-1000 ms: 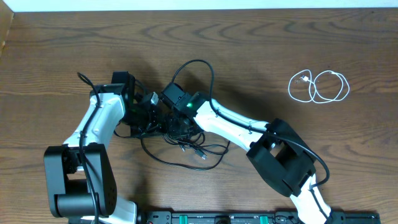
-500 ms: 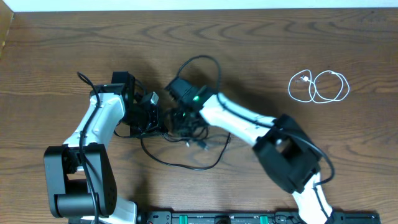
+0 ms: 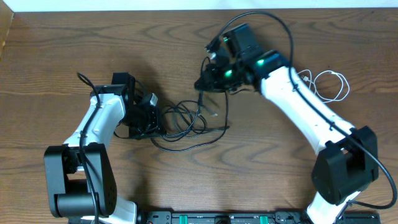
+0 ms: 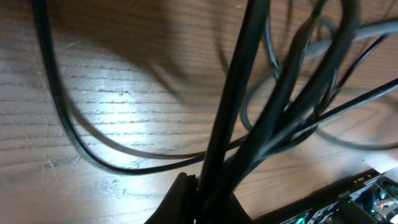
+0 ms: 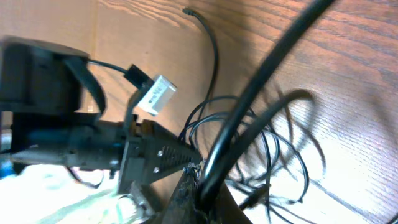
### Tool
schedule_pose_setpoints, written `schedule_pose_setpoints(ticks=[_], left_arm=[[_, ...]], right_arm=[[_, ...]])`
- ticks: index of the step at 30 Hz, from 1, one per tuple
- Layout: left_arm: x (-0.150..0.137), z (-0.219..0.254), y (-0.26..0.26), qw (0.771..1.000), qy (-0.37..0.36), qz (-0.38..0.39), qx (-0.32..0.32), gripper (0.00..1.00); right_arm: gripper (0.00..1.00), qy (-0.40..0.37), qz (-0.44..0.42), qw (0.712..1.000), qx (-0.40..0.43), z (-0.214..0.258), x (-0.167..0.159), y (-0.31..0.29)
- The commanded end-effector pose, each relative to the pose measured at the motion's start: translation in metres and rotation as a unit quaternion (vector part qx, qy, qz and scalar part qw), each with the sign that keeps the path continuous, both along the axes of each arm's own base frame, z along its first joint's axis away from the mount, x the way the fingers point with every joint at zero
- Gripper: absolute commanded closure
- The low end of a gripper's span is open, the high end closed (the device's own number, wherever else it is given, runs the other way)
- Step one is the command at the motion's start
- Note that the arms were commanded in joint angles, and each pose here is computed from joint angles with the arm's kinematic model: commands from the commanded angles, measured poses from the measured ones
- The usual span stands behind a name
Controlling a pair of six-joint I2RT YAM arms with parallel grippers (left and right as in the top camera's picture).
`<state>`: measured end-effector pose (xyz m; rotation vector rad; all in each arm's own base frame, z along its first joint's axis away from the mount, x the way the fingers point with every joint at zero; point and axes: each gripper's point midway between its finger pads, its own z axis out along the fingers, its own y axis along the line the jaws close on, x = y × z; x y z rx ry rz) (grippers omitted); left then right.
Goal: Untangle cables
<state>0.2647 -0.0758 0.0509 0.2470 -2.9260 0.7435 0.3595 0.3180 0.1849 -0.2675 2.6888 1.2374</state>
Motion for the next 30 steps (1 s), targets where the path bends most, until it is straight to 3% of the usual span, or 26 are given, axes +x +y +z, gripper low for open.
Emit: schedule_pose_setpoints(ticks=[1,5,12,20,30], left_arm=[[-0.006,-0.006,0.005,1.000,0.013,-0.002,0.014,0.92],[-0.005,-0.006,0.005,1.000,0.012,-0.001,0.014,0.92],[-0.001,-0.007,0.005,1.000,0.006,0.006,0.015,0.92],[-0.001,-0.007,0.005,1.000,0.007,0.007,0.015,0.92],[-0.001,-0.004,0.000,1.000,0.009,0.012,-0.001,0.92]], right_arm=[[0.99,-0.001,0.014,0.999,0.031,0.015,0.004,-0.021],[0.99,0.004,0.014,1.000,-0.002,0.002,0.003,-0.045],[0.99,0.008,-0.004,0.989,-0.150,-0.037,-0.003,-0.090],[0.99,-0.015,-0.072,0.927,-0.367,-0.064,0.008,-0.168],[0.99,0.012,-0.071,0.906,-0.417,-0.085,-0.008,-0.189]])
